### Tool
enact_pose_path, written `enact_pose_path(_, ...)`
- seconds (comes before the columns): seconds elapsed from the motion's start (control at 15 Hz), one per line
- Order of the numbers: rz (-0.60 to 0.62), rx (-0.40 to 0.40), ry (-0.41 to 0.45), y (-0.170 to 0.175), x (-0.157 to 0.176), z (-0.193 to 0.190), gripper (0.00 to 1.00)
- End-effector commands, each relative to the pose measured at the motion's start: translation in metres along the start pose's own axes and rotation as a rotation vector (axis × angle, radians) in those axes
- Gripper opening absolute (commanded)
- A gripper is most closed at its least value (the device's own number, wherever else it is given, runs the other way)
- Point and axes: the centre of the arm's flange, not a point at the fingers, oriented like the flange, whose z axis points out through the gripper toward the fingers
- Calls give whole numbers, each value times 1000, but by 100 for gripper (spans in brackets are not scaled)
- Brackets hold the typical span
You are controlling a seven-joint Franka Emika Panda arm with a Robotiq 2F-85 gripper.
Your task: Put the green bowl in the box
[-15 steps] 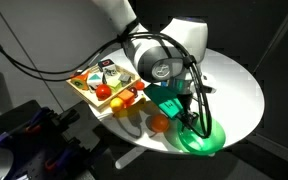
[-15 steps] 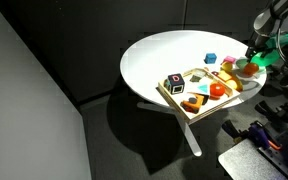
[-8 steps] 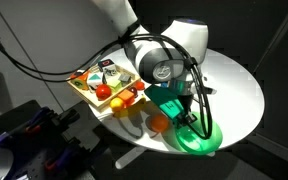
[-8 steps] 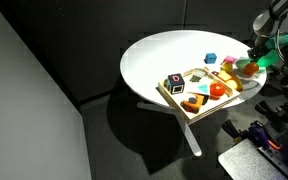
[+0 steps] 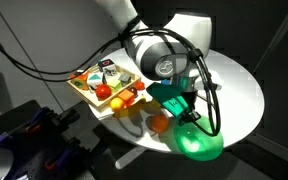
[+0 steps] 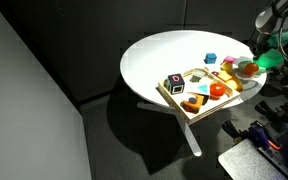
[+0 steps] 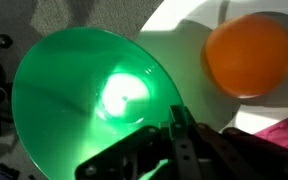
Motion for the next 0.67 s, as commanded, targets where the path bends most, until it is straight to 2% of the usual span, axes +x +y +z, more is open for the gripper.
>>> enact_pose_path(0.0, -35, -17, -4, -4, -10, -23, 2)
enact_pose_path(0.6, -130, 16, 23, -44, -35, -74, 2)
